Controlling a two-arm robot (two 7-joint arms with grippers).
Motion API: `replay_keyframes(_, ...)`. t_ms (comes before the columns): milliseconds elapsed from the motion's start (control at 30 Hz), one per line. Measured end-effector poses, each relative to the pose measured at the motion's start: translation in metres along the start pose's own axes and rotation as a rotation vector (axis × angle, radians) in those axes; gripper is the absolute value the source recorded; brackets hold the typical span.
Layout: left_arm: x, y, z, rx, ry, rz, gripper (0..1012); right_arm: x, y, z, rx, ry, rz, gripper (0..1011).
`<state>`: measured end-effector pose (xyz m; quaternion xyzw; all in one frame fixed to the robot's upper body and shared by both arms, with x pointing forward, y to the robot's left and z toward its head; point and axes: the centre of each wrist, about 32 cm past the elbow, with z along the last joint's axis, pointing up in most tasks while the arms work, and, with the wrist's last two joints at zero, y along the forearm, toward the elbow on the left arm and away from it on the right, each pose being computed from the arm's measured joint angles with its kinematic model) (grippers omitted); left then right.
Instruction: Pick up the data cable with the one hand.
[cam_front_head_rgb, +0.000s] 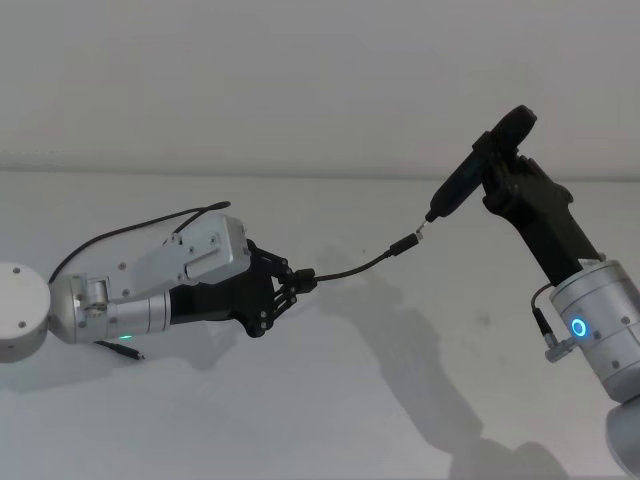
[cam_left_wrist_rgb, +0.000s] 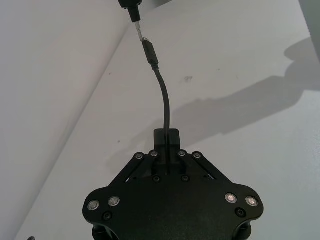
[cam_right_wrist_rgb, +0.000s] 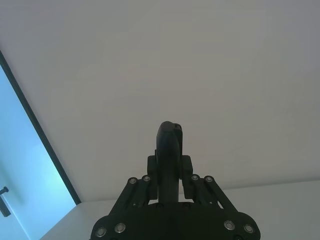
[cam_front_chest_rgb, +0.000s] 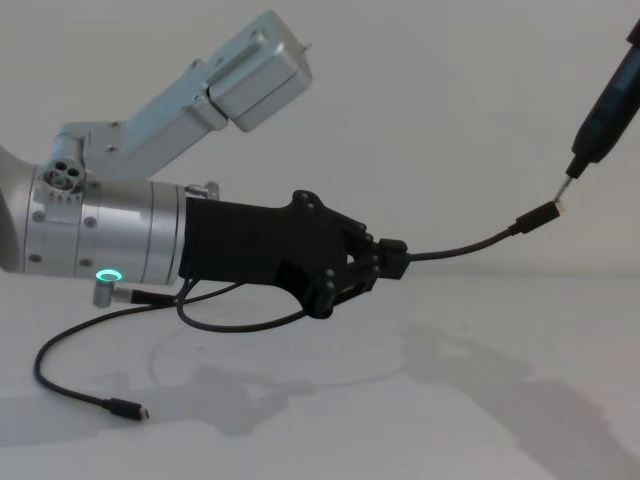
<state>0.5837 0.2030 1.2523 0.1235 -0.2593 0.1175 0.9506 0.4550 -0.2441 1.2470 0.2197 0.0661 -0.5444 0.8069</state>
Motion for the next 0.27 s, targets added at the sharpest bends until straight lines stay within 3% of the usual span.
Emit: replay_keyframes(267, 0.0000, 0.0000, 0.0000, 0.000, 0.000, 0.000, 39, -0.0002, 0.0000, 0.0001, 0.000, -0.001, 0.000, 275)
